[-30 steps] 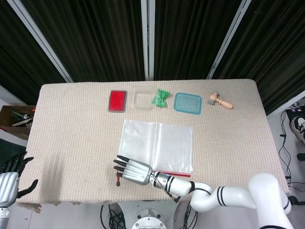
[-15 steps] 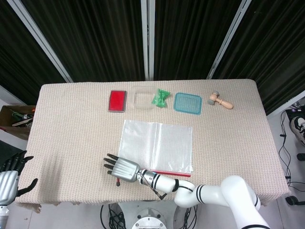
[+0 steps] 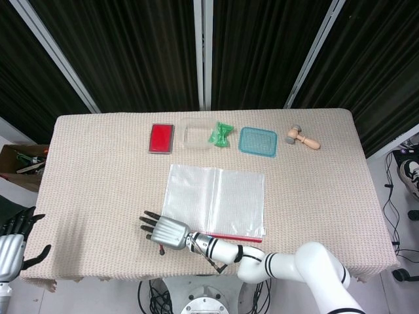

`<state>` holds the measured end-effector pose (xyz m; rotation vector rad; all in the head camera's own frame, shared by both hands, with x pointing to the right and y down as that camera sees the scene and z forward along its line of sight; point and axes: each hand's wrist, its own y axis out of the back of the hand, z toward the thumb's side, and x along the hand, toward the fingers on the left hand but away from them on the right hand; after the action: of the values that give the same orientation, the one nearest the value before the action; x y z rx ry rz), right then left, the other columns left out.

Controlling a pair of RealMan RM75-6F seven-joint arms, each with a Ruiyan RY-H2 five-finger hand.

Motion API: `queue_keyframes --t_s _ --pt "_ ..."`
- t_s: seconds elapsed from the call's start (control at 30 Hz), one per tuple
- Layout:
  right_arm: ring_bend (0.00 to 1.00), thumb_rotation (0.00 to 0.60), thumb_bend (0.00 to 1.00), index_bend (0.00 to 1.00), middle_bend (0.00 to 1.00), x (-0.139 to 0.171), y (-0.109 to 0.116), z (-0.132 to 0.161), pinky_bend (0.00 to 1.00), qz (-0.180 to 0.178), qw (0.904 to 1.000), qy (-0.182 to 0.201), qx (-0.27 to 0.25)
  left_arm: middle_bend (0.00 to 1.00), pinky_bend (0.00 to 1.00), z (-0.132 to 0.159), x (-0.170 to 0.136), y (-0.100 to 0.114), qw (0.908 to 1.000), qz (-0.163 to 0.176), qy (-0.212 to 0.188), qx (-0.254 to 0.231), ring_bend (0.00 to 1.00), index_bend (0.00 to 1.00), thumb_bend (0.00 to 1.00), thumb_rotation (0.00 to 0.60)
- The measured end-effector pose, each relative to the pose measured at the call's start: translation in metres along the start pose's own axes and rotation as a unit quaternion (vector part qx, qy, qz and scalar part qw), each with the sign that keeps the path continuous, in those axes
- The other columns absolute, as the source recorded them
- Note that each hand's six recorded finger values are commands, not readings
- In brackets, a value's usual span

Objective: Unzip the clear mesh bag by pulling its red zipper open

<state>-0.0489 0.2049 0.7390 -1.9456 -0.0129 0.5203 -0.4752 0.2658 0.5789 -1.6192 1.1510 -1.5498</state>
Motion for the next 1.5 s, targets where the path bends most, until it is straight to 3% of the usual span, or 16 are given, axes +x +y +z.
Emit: queue_keyframes --t_s 0.5,0.7,0.9,1.13,1.5 --pt "0.00 0.600 0.48 0.69 0.24 0.000 0.005 0.002 0.00 -0.024 0.9997 0.001 0.007 0.08 0.13 0.001 0.003 -0.003 1.0000 -0.006 -0.003 -0.004 0.07 0.18 0.24 0.600" --pt "0.00 0.600 0.48 0.77 0.24 0.011 0.019 0.002 0.00 -0.067 0.9976 0.004 0.018 0.08 0.13 0.007 0.014 -0.009 0.9990 -0.019 -0.019 -0.035 0.07 0.18 0.24 0.600" --pt "0.00 0.600 0.49 0.82 0.24 0.034 0.042 -0.004 0.00 -0.116 0.9930 0.004 0.025 0.08 0.13 0.029 0.036 -0.018 0.9941 -0.039 -0.064 -0.079 0.07 0.18 0.24 0.600" --pt "0.00 0.600 0.49 0.82 0.24 0.061 0.067 -0.015 0.00 -0.152 0.9879 0.000 0.033 0.08 0.13 0.074 0.078 -0.029 0.9737 -0.069 -0.143 -0.163 0.07 0.19 0.23 0.600" --pt "0.00 0.600 0.49 0.82 0.23 0.096 0.101 -0.031 0.00 -0.204 0.9782 -0.017 0.036 0.08 0.13 0.158 0.111 -0.049 0.9312 -0.135 -0.259 -0.218 0.07 0.26 0.24 0.600"
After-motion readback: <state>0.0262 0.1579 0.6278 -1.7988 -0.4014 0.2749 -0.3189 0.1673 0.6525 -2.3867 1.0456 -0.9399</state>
